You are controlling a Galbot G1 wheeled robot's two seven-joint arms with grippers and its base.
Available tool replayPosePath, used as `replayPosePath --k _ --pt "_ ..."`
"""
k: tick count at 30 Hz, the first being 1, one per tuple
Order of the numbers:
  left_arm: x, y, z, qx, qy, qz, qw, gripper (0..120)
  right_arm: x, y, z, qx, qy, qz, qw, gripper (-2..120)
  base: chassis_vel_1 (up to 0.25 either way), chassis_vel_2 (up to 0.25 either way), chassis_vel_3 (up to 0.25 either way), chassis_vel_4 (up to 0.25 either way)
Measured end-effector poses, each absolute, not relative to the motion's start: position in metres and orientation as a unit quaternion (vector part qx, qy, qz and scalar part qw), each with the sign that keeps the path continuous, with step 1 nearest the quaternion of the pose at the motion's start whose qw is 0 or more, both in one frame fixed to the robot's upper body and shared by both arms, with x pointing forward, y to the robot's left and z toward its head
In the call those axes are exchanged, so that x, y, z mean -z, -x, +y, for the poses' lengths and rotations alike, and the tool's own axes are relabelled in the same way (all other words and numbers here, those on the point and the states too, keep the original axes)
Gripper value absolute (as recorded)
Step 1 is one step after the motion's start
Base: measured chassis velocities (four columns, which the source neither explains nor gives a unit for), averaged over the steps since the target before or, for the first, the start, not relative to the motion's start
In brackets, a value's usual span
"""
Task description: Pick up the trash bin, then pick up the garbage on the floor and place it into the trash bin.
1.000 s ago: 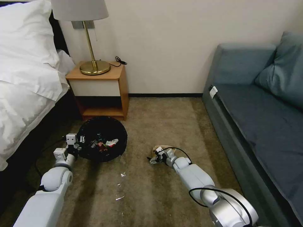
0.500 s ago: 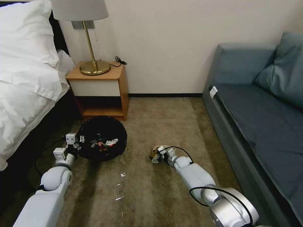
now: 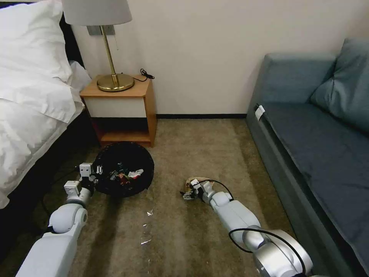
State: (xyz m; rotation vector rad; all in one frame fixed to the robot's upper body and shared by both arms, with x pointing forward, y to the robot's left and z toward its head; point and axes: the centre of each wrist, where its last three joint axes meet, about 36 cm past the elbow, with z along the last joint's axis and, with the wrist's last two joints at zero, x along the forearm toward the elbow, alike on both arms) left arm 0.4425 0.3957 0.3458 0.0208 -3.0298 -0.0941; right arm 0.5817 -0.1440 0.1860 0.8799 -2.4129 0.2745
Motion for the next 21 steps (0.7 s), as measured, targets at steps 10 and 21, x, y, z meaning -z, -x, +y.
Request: replayPosePath --k 10,21 --pt "-0.3442 -0.4389 0.4003 0.030 -0.011 -0.998 0.050 4 -0.1819 -0.5800 -0.1426 -0.094 -0.320 -0.896 0.294 85 0.000 0.000 0.000 0.000" --pt "-0.3446 -0.4383 0.3976 0.026 -0.009 -0.999 0.047 4 -0.1809 -0.5803 -0.1477 -0.078 -0.321 -0.896 0.297 47 0.000 0.000 0.000 0.000"
